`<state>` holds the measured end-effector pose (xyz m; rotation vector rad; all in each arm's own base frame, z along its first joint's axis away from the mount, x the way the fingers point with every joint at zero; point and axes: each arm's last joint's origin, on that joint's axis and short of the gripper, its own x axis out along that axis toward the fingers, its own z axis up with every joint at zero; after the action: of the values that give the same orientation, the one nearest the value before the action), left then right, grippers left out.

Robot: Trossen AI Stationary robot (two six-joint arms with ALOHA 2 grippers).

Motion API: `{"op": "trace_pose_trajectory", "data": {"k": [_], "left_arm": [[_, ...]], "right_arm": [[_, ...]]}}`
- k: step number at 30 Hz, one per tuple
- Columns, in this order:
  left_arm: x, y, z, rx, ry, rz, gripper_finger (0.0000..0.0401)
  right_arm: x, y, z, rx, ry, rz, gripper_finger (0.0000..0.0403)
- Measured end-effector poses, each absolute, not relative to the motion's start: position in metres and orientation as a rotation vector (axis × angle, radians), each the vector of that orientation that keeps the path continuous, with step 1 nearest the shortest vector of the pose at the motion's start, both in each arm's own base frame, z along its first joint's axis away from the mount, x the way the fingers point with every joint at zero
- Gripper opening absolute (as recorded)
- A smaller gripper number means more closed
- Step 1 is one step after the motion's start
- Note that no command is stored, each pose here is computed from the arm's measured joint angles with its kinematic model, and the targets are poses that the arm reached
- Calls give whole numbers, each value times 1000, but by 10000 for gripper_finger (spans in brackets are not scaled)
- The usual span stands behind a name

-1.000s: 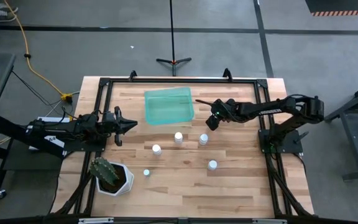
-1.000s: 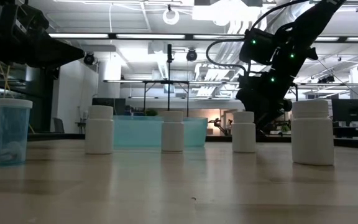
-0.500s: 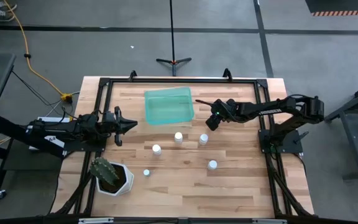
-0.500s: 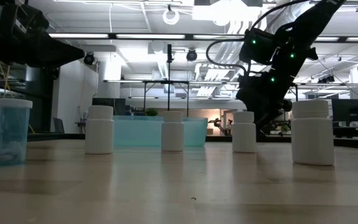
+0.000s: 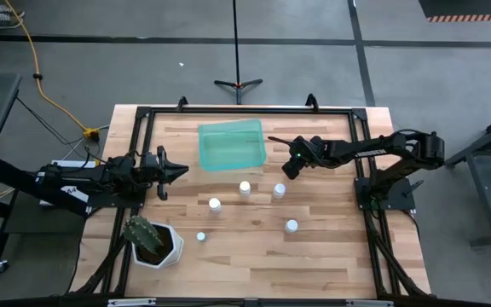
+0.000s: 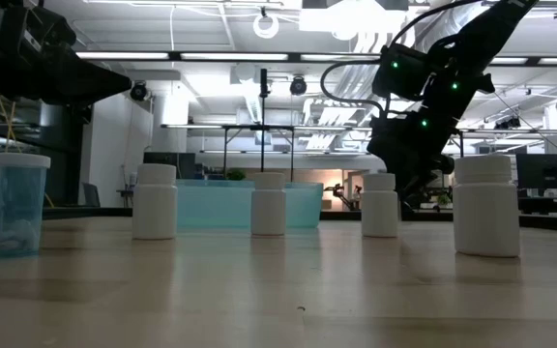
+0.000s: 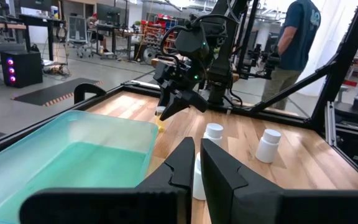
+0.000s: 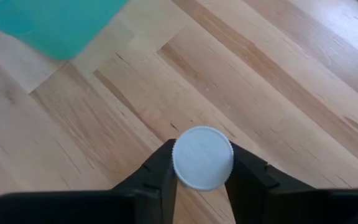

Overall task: Pick and place pill bottles into a basket
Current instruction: Put the yellow pill bottle into the green bin

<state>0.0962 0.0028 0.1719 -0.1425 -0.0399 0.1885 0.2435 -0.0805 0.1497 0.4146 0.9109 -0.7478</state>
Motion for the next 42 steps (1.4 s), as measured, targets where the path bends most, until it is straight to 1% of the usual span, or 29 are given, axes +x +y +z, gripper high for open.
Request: {"op": "trace_pose_trajectory", "data": {"k": [3,10,18,24,27,31,34,38,42], "left_arm": [[96,3,172,-142,-40,188,65],[96,3,172,-142,-40,189,65],[96,3,172,-141,-40,188,65],[96,3,172,-142,-40,188,65],[96,3,172,-142,-40,188,65],[96,3,172,-142,-40,189,65],[96,3,172,-143,-40,188,65],[96,3,172,-143,-40,188,65],[96,3,172,-143,-40,188,65]], "right_arm": [[244,-80,150,415,911,-748,96],[244,-81,150,414,909,-748,118],[252,-82,155,447,812,-697,100],[260,-82,162,480,728,-633,103],[269,-84,174,491,677,-583,107],[282,-87,197,430,630,-542,101],[292,-90,217,368,602,-525,98],[301,-94,242,301,565,-515,105],[306,-96,258,274,519,-522,106]]}}
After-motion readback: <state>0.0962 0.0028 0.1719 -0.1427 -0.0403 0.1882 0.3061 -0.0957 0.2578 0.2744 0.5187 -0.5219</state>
